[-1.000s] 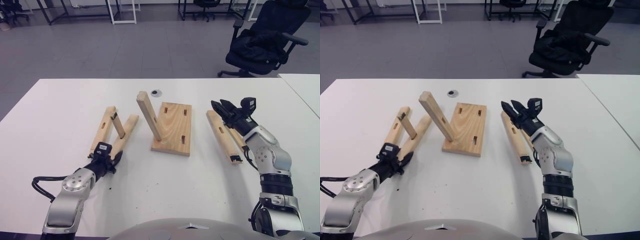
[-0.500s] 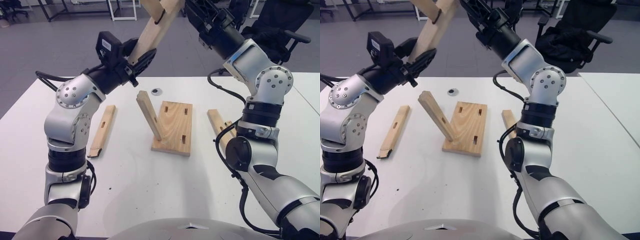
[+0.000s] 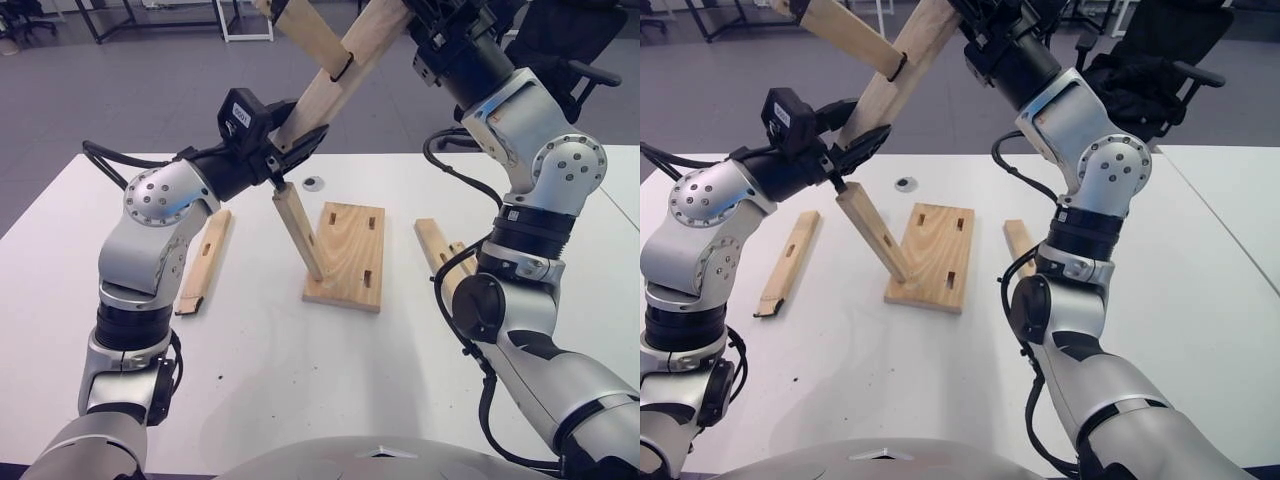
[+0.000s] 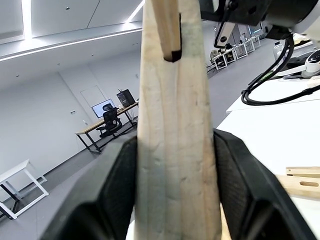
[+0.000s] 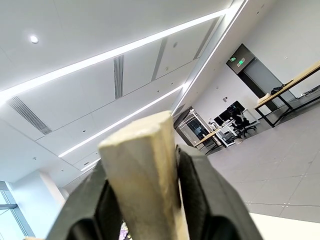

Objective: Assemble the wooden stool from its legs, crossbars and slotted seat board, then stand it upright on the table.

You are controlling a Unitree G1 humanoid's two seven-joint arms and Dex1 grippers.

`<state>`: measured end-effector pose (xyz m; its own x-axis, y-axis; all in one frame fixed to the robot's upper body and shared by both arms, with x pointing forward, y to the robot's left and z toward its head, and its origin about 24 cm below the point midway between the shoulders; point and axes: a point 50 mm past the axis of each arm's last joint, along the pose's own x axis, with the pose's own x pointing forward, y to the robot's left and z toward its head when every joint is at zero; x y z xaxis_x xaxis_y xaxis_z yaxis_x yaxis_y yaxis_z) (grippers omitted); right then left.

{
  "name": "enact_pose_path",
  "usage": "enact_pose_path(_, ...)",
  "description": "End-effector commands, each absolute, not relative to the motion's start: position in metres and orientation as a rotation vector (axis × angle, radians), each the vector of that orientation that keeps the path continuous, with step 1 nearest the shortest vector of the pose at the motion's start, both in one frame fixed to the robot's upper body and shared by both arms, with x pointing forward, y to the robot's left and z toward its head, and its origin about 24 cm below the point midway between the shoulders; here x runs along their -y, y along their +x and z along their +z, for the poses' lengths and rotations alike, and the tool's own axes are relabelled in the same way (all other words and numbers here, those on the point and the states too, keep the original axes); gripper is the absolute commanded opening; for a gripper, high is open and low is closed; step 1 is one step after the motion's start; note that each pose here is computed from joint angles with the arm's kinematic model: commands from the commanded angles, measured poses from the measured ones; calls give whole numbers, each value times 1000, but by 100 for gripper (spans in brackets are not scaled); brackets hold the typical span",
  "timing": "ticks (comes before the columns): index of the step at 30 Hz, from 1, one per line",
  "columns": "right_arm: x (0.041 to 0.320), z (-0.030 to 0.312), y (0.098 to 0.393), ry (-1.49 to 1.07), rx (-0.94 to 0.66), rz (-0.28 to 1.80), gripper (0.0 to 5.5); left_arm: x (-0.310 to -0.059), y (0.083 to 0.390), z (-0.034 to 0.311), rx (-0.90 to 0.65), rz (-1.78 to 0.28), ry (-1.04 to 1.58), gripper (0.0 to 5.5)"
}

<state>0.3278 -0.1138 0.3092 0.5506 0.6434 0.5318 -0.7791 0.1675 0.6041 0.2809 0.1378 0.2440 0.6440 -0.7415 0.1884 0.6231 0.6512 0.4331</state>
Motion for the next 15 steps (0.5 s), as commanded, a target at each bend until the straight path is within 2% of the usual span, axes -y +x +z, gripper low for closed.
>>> enact_pose_path(1, 119, 309, 326, 970, 182, 994, 120, -139, 283, 246, 366, -792, 371, 208)
enact_pose_path(5, 127, 307, 332, 1010, 209, 888, 108, -138, 285, 247, 354, -779, 382, 208)
enact_pose_path(6, 133, 306, 334, 1037, 221, 847, 104, -139, 285, 247, 350, -777, 382, 244)
enact_pose_path(12, 170, 286, 340, 1176, 186, 560, 101, -150, 290, 253, 345, -719, 394, 358)
enact_pose_path(15, 191, 268, 331, 1147, 160, 392, 101, -171, 296, 260, 353, -611, 405, 403)
